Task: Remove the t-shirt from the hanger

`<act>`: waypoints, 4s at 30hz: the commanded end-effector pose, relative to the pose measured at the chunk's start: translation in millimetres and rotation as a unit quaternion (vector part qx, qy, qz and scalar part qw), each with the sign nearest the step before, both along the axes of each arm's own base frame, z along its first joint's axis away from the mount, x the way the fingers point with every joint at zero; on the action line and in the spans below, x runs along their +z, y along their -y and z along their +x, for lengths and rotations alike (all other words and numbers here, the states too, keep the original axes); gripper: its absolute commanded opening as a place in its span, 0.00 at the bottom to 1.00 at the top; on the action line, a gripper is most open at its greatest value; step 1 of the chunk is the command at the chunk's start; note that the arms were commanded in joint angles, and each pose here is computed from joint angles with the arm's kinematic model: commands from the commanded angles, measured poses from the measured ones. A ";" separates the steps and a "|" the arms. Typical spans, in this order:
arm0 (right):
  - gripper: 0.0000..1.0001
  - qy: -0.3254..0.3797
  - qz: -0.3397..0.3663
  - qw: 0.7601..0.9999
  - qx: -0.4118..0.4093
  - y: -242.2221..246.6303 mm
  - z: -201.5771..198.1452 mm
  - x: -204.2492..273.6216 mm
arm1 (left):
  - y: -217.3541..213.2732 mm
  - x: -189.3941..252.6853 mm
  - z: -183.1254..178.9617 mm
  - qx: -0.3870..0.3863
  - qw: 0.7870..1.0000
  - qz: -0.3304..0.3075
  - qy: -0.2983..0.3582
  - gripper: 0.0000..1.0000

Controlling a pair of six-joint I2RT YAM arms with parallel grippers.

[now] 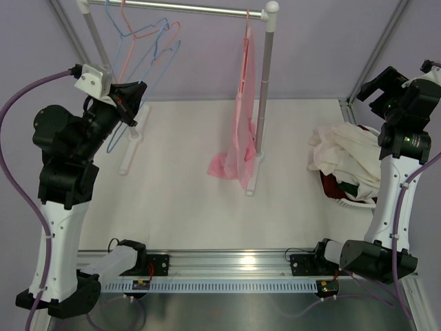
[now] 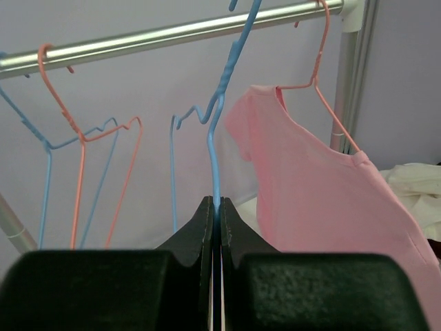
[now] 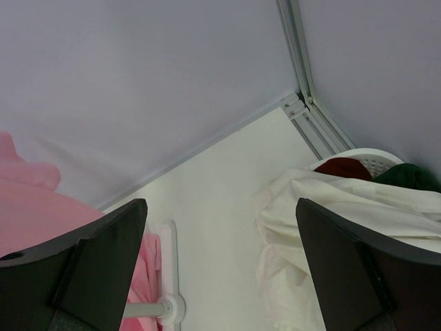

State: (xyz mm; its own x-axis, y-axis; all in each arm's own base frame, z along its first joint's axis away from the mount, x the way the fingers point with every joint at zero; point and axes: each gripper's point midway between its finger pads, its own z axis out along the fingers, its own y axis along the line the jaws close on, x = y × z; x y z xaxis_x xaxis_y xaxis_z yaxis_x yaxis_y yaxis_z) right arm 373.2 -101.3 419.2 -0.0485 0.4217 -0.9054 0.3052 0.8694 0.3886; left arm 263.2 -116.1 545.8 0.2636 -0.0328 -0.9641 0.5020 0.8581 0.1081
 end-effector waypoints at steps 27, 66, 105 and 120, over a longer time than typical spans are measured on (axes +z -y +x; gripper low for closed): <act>1.00 0.036 -0.024 0.998 0.042 -26.4 -10.9 31.0 | -29.8 43.1 146.2 0.016 0.993 -0.113 -0.022 0.00; 0.99 0.029 -0.027 0.997 0.063 -43.1 -3.6 24.9 | -55.1 32.6 107.6 0.096 0.990 -0.103 -0.030 0.37; 0.99 0.025 -0.037 0.966 0.254 -151.4 -7.2 53.5 | 186.4 21.3 115.7 -0.118 0.989 -0.055 -0.069 0.45; 0.99 0.015 -0.044 0.967 0.249 -149.8 -4.9 44.3 | 219.7 -6.3 127.5 -0.133 0.986 -0.034 -0.090 0.45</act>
